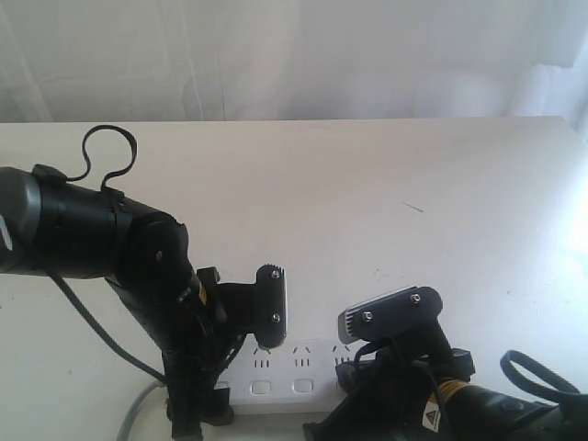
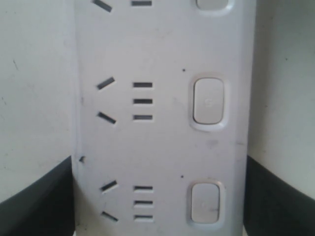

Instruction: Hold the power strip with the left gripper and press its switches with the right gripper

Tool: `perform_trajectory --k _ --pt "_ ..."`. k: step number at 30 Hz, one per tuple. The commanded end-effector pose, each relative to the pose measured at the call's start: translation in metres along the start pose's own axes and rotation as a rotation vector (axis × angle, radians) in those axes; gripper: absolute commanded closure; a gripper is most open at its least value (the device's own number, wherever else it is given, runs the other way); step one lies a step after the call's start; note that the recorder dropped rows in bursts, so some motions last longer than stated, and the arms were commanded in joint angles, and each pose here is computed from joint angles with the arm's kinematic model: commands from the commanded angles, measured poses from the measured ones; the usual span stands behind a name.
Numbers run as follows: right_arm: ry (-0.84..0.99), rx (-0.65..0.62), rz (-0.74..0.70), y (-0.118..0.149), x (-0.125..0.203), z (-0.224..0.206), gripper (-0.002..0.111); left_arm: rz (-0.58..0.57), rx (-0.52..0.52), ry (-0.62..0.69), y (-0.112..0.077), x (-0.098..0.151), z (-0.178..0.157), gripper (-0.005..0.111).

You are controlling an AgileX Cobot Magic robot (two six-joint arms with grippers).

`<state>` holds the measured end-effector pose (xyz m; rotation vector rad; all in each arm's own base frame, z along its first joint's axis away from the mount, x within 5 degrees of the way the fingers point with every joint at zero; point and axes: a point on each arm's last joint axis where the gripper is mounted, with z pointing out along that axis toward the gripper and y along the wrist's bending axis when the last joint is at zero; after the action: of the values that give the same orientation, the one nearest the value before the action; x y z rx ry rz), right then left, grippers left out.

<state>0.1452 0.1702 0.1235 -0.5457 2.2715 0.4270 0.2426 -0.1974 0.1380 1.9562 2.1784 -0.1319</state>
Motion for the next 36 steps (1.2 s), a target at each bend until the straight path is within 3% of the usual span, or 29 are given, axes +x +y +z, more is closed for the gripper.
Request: perform_trajectory --k 1,14,20,30,36 --pt "0.126 -0.005 -0.018 0.001 0.014 0.003 0.108 0.058 0.144 0.172 -0.016 0.023 0.021 0.107" --pt "0.207 0.021 -0.039 -0.002 0.028 0.013 0.108 0.058 0.139 0.169 -0.015 0.023 0.021 0.107" --pt "0.13 0.007 -0.03 -0.001 0.018 0.008 0.108 0.058 0.139 0.169 -0.015 0.023 0.021 0.107" --pt "-0.19 -0.076 -0.015 0.003 -0.028 -0.037 0.108 0.058 0.145 0.174 -0.016 0.023 0.021 0.107" --pt "-0.177 0.061 0.018 -0.018 -0.009 -0.043 0.108 0.058 0.145 0.174 -0.016 0.023 0.021 0.107"
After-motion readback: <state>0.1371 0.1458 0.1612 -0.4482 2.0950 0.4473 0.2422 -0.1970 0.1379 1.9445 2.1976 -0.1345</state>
